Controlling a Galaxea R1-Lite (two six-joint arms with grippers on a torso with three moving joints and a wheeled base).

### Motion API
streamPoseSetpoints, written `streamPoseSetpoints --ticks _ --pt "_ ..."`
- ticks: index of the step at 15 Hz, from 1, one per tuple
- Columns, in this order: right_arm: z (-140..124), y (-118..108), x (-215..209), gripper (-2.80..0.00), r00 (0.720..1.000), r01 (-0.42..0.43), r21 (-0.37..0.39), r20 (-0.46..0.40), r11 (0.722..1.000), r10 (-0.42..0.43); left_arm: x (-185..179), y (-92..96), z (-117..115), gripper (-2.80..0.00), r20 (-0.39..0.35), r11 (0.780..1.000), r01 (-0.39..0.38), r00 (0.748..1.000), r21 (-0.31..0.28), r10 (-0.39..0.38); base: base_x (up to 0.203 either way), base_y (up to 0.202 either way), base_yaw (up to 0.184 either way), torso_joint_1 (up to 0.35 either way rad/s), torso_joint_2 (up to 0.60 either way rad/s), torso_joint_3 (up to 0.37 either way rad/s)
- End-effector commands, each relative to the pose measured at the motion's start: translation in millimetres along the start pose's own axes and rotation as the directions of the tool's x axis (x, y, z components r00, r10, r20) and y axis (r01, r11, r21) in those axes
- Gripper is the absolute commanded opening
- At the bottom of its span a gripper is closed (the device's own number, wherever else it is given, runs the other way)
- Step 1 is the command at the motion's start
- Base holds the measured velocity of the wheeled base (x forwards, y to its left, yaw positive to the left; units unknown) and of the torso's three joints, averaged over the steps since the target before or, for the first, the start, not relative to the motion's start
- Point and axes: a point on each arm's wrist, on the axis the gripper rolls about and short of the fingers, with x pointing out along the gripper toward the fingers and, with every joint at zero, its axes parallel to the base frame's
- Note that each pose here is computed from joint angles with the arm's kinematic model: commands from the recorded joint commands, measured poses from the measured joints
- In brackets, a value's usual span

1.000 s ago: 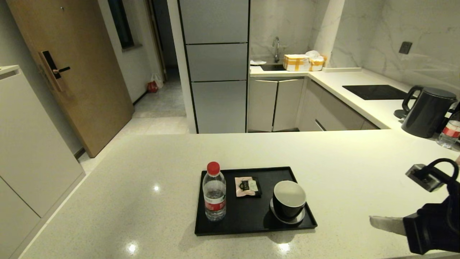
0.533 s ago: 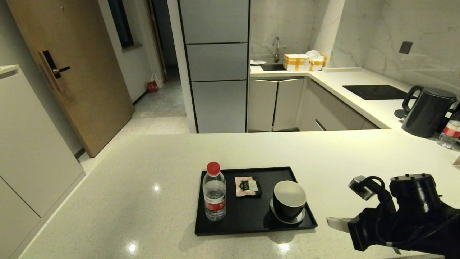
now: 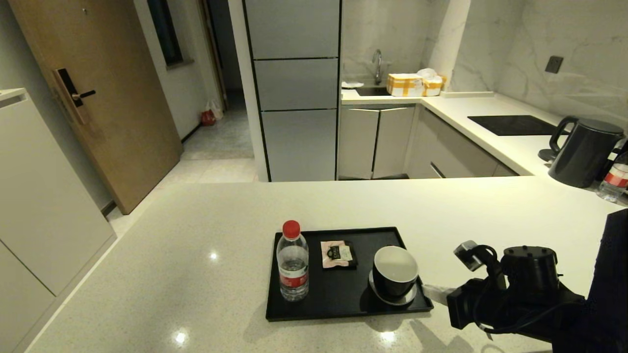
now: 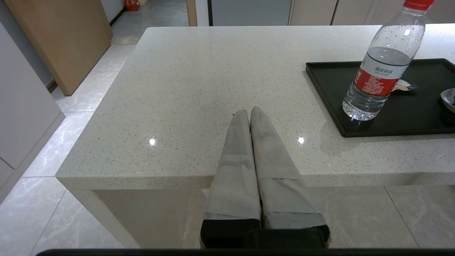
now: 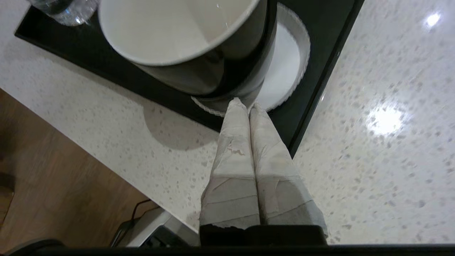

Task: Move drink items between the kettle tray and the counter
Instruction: Pick up the tea cup

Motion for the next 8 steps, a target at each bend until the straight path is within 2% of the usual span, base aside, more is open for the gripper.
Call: streamPoseSetpoints --ticks 1,3,4,8 --pt "-5.9 -1.1 2.5 -2.8 1.0 -0.003 0.01 -0.023 1.0 0.003 0.0 0.0 0.0 -2.8 0.0 1.0 0.0 1.0 -0.001 0.0 0.0 0.0 0.0 0.0 0.0 0.0" --pt "-9.9 0.0 -0.1 -2.8 0.999 -0.002 0.016 -0.037 1.0 0.003 0.0 0.0 0.0 -2.8 0.0 1.0 0.0 1.0 -0.001 0.0 0.0 0.0 0.0 0.0 0.0 0.0" --pt "-11.0 0.2 -0.7 0.0 0.999 -0.002 0.017 -0.04 1.0 0.003 0.0 0.0 0.0 -2.8 0.0 1.0 0.0 1.0 0.0 0.0 0.0 0.0 0.0 0.0 0.0 0.0" --pt "-10.9 3.8 -7.5 0.0 0.997 -0.066 0.016 -0.028 0.998 0.066 0.0 0.0 0.0 -2.8 0.0 1.0 0.0 1.0 0.0 0.0 0.0 0.0 0.0 0.0 0.0 0.0"
